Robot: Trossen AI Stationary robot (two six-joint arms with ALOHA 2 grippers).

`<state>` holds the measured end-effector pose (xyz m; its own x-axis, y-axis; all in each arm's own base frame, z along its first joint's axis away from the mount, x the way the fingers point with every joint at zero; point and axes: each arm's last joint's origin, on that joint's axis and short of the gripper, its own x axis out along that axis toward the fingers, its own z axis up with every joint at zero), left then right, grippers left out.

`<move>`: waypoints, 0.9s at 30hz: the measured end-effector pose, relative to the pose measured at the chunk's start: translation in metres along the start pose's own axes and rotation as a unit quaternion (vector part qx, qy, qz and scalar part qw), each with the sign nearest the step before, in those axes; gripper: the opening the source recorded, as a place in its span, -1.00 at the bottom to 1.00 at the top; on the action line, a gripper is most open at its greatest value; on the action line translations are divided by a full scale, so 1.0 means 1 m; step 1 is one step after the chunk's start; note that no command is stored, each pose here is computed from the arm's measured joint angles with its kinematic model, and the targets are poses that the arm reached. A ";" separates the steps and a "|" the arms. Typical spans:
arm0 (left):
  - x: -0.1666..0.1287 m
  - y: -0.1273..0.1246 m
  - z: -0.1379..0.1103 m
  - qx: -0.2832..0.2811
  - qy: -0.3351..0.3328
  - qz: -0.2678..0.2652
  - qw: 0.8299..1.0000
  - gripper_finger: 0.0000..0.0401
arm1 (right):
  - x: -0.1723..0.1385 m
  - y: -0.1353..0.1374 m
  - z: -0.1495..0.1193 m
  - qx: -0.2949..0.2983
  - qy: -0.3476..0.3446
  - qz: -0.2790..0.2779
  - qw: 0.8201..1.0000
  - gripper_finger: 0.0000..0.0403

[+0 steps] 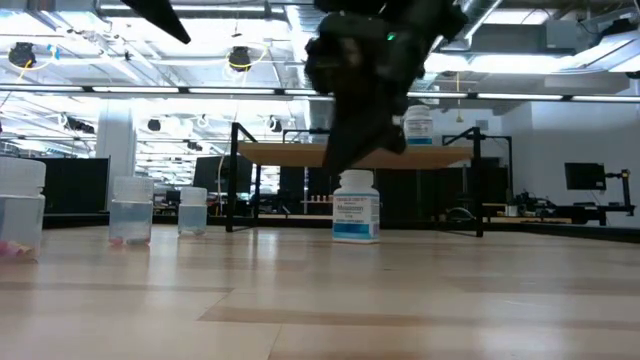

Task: Pick and place medicine bottles onto shelf by color
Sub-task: Move the white pill bottle to the center of the table

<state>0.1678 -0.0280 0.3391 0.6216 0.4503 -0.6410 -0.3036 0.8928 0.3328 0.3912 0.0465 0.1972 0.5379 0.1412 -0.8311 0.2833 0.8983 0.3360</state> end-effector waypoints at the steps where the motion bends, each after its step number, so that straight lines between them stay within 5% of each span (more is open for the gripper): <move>1: 0.000 0.001 -0.001 0.000 0.002 0.010 1.000 0.22 | -0.006 -0.001 -0.001 -0.007 0.007 -0.001 1.000 -0.66; 10: -0.001 0.005 -0.005 -0.012 0.012 0.059 0.998 0.22 | -0.042 -0.003 -0.004 0.017 -0.027 -0.105 0.994 -0.66; 20: -0.001 0.007 -0.012 -0.035 0.035 0.070 0.996 0.22 | 0.006 0.000 -0.015 0.053 -0.001 -0.113 0.992 -0.66; 27: -0.001 0.007 -0.012 -0.033 0.038 0.071 0.996 0.22 | 0.010 -0.003 -0.016 0.074 -0.007 -0.140 0.987 -0.66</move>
<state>0.1563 -0.0222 0.3336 0.5133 0.5688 -0.6427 -0.4325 0.8182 0.3787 0.3826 0.0516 0.1808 0.4337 -0.1109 -0.8942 0.5343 0.8308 0.1561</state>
